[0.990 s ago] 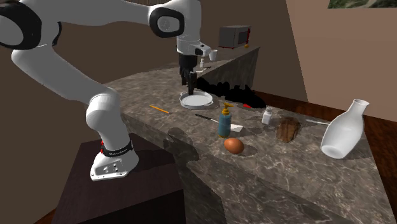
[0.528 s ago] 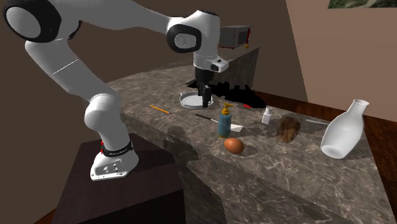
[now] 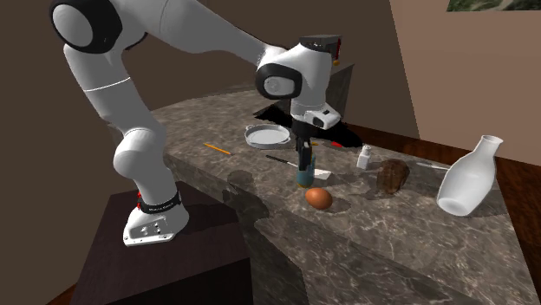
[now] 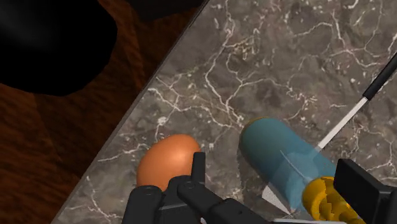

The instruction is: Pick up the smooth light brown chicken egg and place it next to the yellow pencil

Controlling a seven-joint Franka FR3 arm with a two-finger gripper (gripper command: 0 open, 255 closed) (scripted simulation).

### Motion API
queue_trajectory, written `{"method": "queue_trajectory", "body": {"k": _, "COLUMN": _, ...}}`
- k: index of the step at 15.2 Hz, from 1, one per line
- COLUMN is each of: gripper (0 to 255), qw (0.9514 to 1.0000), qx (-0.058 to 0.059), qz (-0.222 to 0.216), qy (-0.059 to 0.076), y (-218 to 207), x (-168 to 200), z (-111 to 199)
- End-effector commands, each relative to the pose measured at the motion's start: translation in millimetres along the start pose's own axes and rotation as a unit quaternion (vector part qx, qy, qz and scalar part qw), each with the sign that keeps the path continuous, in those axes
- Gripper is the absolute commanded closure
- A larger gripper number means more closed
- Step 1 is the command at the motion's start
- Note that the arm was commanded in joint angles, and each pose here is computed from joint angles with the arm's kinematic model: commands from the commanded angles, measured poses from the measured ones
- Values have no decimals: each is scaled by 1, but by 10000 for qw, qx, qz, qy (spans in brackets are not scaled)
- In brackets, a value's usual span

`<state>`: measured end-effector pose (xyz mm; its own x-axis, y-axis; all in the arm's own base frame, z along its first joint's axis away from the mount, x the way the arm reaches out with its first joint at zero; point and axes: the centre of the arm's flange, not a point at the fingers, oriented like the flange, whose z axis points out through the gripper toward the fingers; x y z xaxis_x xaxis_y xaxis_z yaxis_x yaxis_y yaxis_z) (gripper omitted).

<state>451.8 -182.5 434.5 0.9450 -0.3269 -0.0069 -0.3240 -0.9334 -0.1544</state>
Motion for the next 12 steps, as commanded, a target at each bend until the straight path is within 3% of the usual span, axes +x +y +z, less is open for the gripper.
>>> {"method": "queue_trajectory", "body": {"k": 1, "gripper": 0, "qw": 9997, "qx": 38, "qz": 248, "qy": 48, "y": 20, "x": 15, "z": 14}}
{"method": "queue_trajectory", "body": {"k": 8, "gripper": 0, "qw": 9937, "qx": 184, "qz": 1092, "qy": 197, "y": 89, "x": 63, "z": 53}}
{"method": "queue_trajectory", "body": {"k": 12, "gripper": 0, "qw": 9931, "qx": 192, "qz": 1137, "qy": 205, "y": 92, "x": 66, "z": 71}}
